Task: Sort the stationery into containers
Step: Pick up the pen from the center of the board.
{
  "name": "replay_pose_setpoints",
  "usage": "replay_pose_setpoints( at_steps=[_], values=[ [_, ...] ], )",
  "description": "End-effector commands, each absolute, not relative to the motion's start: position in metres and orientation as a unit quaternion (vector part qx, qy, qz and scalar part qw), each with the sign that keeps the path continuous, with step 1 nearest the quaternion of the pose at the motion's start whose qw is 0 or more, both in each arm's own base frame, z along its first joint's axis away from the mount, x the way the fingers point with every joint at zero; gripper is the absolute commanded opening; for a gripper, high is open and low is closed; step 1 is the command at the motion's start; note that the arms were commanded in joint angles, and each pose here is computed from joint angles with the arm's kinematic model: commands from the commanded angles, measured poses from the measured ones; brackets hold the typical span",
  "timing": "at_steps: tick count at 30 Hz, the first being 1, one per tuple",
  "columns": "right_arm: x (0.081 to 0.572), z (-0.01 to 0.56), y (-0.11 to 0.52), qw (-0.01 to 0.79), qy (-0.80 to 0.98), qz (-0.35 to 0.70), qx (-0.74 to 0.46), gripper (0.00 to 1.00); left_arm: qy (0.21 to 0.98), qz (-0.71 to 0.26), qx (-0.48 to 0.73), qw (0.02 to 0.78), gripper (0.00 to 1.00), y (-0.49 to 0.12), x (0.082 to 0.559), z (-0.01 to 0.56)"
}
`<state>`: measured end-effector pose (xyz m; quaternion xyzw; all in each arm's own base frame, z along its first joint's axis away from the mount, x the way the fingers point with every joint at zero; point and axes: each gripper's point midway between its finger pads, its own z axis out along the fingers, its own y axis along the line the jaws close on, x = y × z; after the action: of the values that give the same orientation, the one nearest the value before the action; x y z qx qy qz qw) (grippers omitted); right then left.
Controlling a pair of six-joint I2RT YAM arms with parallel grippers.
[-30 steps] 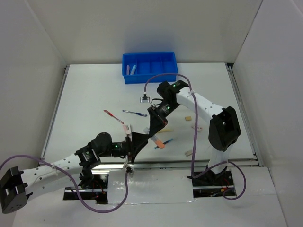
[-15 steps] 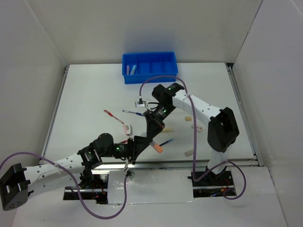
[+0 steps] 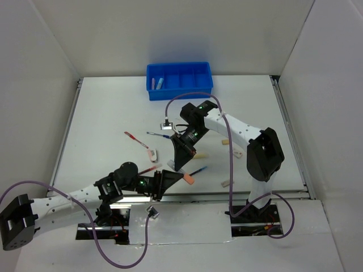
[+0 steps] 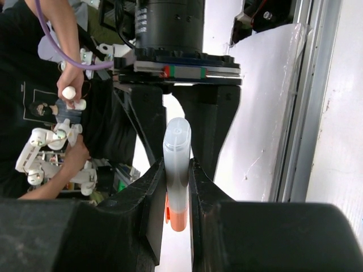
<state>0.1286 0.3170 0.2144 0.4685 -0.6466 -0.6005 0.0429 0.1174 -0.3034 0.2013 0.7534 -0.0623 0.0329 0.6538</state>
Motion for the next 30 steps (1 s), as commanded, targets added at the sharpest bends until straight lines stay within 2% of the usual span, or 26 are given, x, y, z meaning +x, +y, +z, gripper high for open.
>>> replay_pose_setpoints(
  at_steps=[1,9,21,23,24,25,26,27,30],
  values=[
    [0.108,0.232,0.312,0.084,-0.647,-0.608,0.452,0.00,-0.099,0.036,0.741,0.663,0.50,-0.309,0.110,0.210],
    [0.101,0.229,0.312,0.094,-0.645,-0.606,0.455,0.00,-0.100,0.055,0.742,0.660,0.47,-0.311,0.115,0.203],
    [0.094,0.223,0.315,0.113,-0.649,-0.598,0.457,0.00,-0.096,0.078,0.742,0.659,0.30,-0.312,0.116,0.198],
    [0.097,0.223,0.315,0.116,-0.656,-0.592,0.453,0.09,-0.095,0.081,0.741,0.660,0.26,-0.312,0.115,0.199],
    [0.100,0.223,0.317,0.115,-0.659,-0.591,0.451,0.16,-0.094,0.080,0.741,0.660,0.20,-0.311,0.114,0.198],
    [0.103,0.225,0.316,0.115,-0.663,-0.589,0.447,0.34,-0.095,0.079,0.740,0.661,0.17,-0.311,0.113,0.199],
    [0.108,0.226,0.316,0.110,-0.667,-0.590,0.443,0.43,-0.097,0.076,0.740,0.661,0.14,-0.311,0.110,0.198],
    [0.112,0.230,0.315,0.100,-0.666,-0.592,0.444,0.58,-0.100,0.073,0.739,0.662,0.09,-0.310,0.107,0.198],
    [0.123,0.237,0.311,0.079,-0.669,-0.597,0.436,0.69,-0.106,0.063,0.737,0.665,0.01,-0.308,0.100,0.198]
  ],
)
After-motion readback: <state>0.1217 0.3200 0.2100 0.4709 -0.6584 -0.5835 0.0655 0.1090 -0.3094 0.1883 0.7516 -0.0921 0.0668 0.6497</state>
